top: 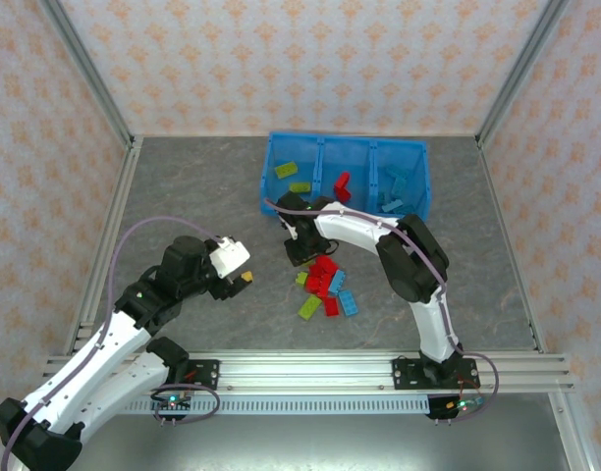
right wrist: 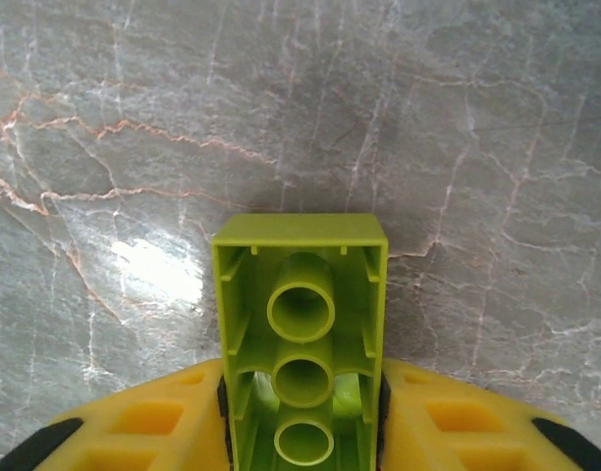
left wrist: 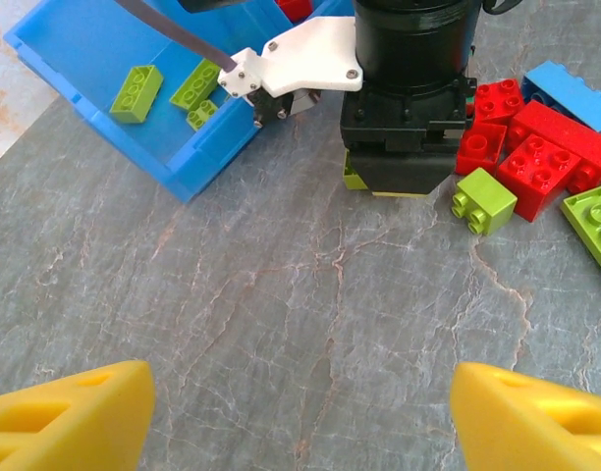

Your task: Sort the legos into containers by color

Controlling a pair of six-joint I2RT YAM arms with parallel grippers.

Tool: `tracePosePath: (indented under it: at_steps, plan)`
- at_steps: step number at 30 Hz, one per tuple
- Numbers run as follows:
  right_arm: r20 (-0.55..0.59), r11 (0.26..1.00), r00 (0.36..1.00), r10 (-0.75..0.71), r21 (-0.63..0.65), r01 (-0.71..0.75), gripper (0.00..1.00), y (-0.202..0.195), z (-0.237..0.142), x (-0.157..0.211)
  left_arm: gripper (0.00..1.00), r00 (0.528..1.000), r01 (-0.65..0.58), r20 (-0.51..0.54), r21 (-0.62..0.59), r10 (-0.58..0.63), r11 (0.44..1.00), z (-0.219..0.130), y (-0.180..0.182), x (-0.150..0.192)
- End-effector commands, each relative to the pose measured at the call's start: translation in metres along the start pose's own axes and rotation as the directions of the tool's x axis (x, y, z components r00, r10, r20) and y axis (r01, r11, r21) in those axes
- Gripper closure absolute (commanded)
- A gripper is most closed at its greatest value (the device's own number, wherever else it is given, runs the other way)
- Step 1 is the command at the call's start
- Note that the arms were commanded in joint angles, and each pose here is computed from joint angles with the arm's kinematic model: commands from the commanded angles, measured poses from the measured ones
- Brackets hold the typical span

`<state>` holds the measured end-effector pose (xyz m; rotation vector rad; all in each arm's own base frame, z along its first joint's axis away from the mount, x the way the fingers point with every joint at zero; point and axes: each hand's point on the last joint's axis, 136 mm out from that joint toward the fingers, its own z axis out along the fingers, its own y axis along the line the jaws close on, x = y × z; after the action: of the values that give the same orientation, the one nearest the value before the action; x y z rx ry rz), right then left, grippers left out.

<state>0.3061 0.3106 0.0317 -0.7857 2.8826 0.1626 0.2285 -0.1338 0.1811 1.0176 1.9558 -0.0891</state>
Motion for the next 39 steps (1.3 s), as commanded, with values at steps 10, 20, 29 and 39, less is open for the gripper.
tracePosePath:
  at_steps: [10, 20, 29, 39]
  plan:
    - [0.558, 0.982, 0.829, 0.034, 0.134, -0.13, 0.72, -0.028, -0.144, -0.098, 0.2, 0.997, -0.001, 0.081, -0.039, 0.004, 0.999, 0.003, 0.005, -0.01]
    - [0.629, 0.947, 0.774, 0.076, 0.198, -0.254, 0.72, -0.06, -0.119, -0.197, 0.2, 0.997, -0.004, 0.075, -0.036, 0.007, 0.999, 0.008, 0.004, -0.009]
    - [0.609, 0.968, 0.788, 0.084, 0.137, -0.209, 0.54, -0.064, -0.091, -0.226, 0.2, 0.997, -0.005, 0.078, -0.034, 0.008, 0.999, 0.009, 0.004, -0.009]
    - [0.64, 0.962, 0.754, 0.149, 0.083, -0.261, 0.52, -0.065, -0.153, -0.203, 0.2, 0.998, 0.013, 0.059, -0.013, -0.012, 1.0, 0.011, 0.001, -0.005]
